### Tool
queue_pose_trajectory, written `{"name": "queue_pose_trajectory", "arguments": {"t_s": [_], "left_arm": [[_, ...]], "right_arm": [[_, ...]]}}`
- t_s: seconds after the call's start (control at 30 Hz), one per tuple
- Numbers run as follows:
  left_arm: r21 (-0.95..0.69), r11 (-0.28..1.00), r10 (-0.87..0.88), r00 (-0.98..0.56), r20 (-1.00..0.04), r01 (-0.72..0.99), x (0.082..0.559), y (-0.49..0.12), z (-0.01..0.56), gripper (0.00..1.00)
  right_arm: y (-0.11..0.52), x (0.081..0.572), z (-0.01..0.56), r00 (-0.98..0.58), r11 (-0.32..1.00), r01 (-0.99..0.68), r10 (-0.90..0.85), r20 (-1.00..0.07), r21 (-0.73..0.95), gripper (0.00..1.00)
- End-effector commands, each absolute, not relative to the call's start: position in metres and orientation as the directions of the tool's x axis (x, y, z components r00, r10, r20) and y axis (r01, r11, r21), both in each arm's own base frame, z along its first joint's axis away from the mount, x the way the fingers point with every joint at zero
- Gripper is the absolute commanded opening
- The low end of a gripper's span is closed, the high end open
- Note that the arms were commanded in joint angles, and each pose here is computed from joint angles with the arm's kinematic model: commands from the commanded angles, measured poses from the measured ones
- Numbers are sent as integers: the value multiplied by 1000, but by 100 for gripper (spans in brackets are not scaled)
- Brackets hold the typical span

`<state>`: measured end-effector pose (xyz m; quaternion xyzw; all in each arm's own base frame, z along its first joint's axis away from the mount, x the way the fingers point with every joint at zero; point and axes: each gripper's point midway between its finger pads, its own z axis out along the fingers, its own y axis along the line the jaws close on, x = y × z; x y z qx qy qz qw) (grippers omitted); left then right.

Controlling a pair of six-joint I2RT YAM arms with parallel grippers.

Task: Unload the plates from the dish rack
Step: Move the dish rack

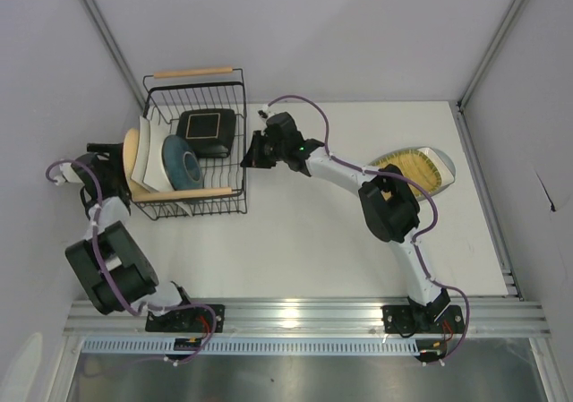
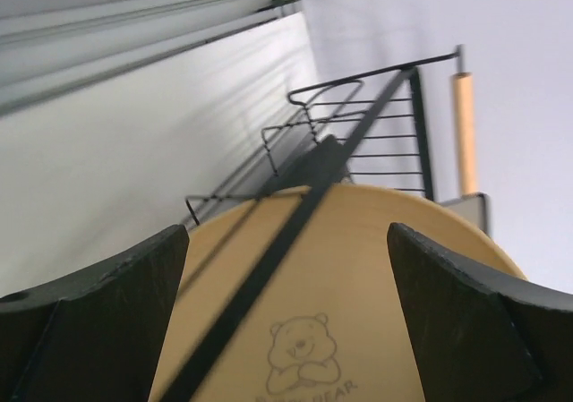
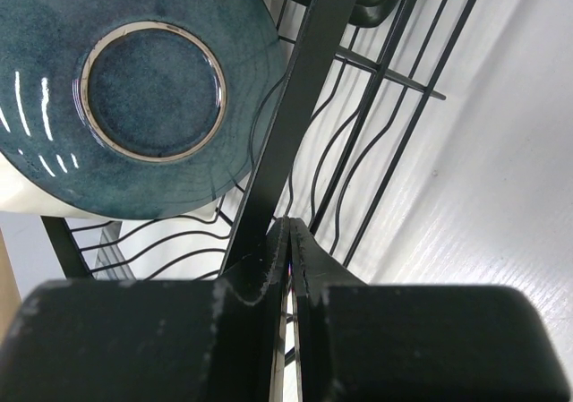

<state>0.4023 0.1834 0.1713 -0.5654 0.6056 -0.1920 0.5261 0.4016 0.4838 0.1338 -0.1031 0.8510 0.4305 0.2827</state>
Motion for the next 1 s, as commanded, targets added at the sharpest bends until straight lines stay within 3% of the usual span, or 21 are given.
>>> {"name": "queue_pose_trajectory", "arguments": {"t_s": [0.0,0.2,0.57,0.73,0.97], "left_arm": [[-909,221,-878,334,-344,-355,381,180,226,100],[-881,174,-793,467,-391,-441,324,182,216,100],[-814,68,-793,464,-395,-577,289,186,164,100],[-833,45,-794,486,-365,-552,276,187,162,100],[-906,121,-817,477,-323,-406,263,158,199,100]], "right_arm": [[482,360,84,-879,638,-402,-69,-471,657,7],[479,362,81,-879,636,-405,-75,-470,657,7],[477,365,73,-884,640,-401,-82,-460,655,7],[476,365,65,-887,651,-398,-92,-452,647,7],[469,366,57,-886,658,-402,-106,-450,636,7]]}}
